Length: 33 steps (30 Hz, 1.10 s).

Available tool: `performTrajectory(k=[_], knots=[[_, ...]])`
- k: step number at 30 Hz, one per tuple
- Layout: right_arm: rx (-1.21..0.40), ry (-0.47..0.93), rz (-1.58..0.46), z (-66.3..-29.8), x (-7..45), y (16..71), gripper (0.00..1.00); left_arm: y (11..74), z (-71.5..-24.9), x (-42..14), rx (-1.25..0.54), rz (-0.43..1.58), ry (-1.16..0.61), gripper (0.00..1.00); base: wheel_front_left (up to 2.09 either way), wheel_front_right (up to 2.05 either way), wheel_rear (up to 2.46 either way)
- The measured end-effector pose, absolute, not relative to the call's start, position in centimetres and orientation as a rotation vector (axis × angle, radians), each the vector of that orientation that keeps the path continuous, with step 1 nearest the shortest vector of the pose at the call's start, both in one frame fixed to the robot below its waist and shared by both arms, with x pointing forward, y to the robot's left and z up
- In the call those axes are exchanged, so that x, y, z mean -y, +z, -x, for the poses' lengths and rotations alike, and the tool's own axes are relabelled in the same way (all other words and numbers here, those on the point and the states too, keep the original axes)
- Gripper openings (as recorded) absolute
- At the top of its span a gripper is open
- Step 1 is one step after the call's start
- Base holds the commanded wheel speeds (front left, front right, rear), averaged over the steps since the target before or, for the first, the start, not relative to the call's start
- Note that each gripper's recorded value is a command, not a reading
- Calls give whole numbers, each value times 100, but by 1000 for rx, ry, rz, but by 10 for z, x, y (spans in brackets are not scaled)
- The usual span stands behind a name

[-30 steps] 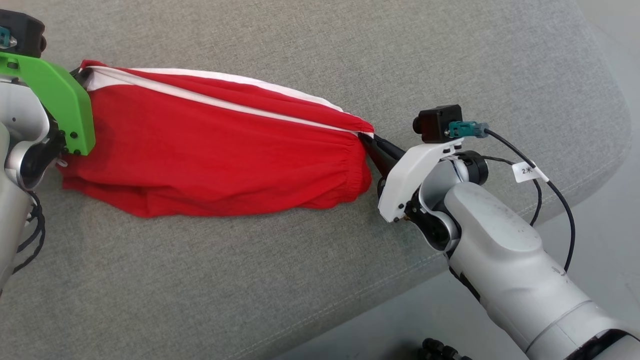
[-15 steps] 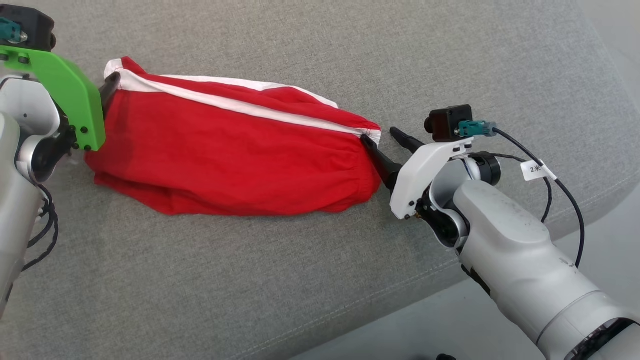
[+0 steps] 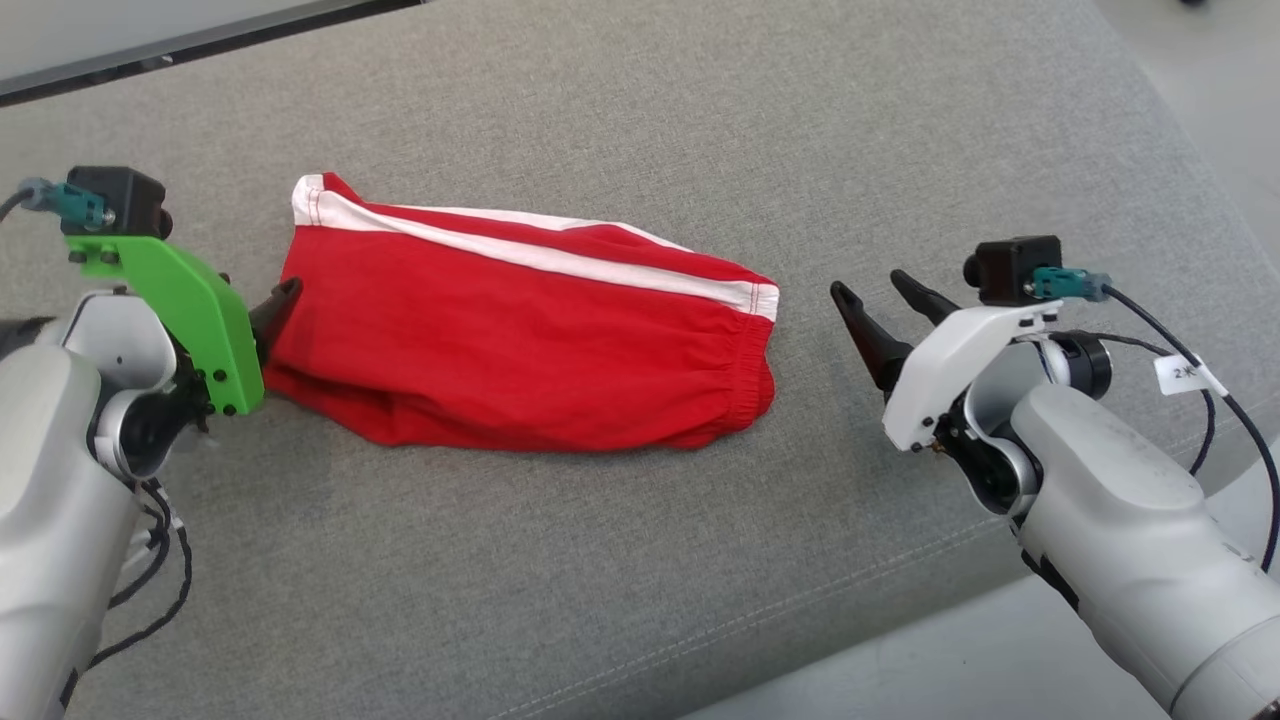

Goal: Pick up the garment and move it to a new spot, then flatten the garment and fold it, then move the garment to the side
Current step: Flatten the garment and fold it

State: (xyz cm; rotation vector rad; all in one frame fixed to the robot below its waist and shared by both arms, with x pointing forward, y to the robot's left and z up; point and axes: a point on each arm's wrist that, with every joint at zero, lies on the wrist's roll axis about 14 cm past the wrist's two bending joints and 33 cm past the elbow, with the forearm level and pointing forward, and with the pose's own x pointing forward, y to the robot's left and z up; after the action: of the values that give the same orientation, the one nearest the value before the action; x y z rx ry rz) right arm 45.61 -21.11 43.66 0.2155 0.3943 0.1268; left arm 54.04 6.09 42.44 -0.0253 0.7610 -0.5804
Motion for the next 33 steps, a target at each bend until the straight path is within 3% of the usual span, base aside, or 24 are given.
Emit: performTrajectory(k=[8, 17, 33], knots=[[-320, 93, -243, -441, 231, 451, 100, 413, -511, -65, -764, 142, -530, 100, 0, 0, 0], [-293, 43, -280, -428, 247, 446, 100, 398, -529, -68, -660, 226, -371, 100, 0, 0, 0], [-302, 33, -280, -418, 243, 445, 100, 357, -519, -69, -758, 204, -267, 100, 0, 0, 0]])
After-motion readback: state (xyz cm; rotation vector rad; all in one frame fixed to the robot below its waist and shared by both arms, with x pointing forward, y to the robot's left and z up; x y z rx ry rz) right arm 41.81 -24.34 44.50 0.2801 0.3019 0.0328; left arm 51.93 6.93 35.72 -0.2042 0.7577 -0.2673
